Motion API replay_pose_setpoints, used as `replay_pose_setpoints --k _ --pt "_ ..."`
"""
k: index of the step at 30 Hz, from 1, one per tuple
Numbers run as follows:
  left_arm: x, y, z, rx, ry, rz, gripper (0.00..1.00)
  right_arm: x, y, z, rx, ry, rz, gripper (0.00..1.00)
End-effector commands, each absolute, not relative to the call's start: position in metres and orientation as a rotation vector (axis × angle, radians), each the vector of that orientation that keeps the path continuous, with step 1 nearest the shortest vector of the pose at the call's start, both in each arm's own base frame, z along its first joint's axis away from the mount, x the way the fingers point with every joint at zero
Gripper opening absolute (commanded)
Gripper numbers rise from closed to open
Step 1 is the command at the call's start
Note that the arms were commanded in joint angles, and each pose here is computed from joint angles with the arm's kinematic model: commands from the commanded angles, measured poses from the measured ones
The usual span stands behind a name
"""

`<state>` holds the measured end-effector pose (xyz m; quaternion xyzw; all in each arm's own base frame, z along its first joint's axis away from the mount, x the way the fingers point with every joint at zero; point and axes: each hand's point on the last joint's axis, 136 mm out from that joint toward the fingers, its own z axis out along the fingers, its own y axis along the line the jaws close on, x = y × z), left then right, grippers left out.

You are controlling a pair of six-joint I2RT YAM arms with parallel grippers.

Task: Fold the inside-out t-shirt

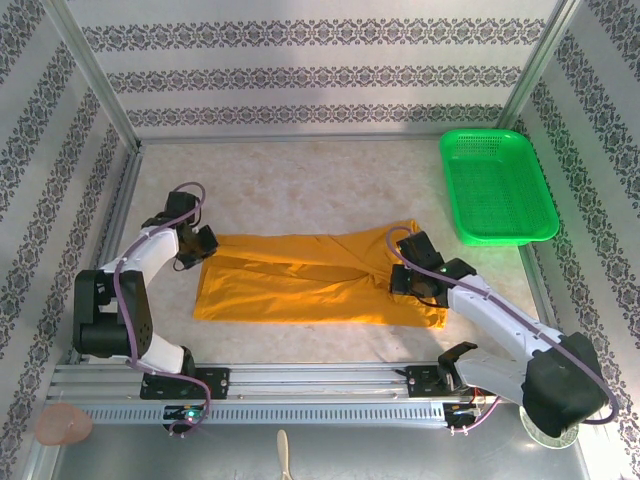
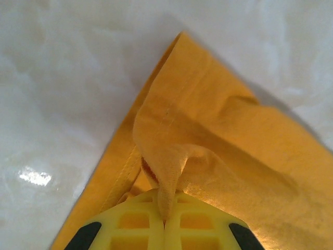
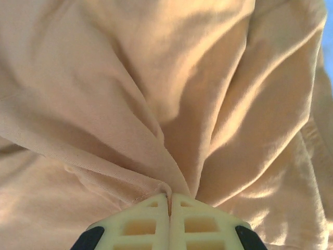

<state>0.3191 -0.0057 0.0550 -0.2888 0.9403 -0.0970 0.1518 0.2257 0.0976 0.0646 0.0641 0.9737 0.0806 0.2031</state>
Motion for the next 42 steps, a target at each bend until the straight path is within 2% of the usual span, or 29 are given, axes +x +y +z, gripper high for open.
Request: replay_pose_setpoints --k 1,2,3,6,9,14,16,21,26,29,33,36,42 --pt "0.31 0.003 0.064 -0.811 2.695 -0.246 0.13 0.213 0.098 0.06 0.197 2.744 0.264 0.26" --pt "0.31 0.008 0.067 -0.823 2.685 -0.228 0.25 0.212 0.099 0.063 0.2 2.741 0.275 0.36" --pt "0.311 0.015 0.074 -0.831 2.663 -0.213 0.34 0.213 0.099 0.067 0.2 2.731 0.284 0.41" --pt "0.321 0.027 0.1 -0.842 2.579 -0.204 0.46 0.223 0.104 0.09 0.198 2.679 0.339 0.41" --pt "0.343 0.019 0.13 -0.806 2.519 -0.298 0.47 0.241 0.11 0.112 0.19 2.633 0.399 0.36" --pt "0.388 -0.042 0.153 -0.646 2.499 -0.52 0.45 0.285 0.125 0.123 0.164 2.601 0.441 0.12" --pt "0.403 -0.074 0.147 -0.603 2.522 -0.603 0.45 0.3 0.139 0.118 0.15 2.615 0.506 0.07" --pt "0.412 -0.112 0.096 -0.639 2.592 -0.714 0.43 0.311 0.161 0.081 0.273 2.649 0.635 0.05" --pt "0.383 -0.098 0.039 -0.733 2.69 -0.612 0.43 0.286 0.15 0.028 0.527 2.684 0.64 0.1" --pt "0.369 -0.083 0.021 -0.772 2.719 -0.529 0.43 0.263 0.129 0.003 0.699 2.704 0.551 0.19" --pt "0.364 -0.064 0.01 -0.794 2.739 -0.443 0.43 0.244 0.1 -0.006 0.883 2.656 0.444 0.25" --pt "0.365 -0.052 0.007 -0.799 2.744 -0.407 0.42 0.245 0.094 0.006 0.9 2.589 0.475 0.3" --pt "0.382 -0.055 0.041 -0.711 2.689 -0.457 0.42 0.267 0.117 0.073 0.649 2.472 0.686 0.33"
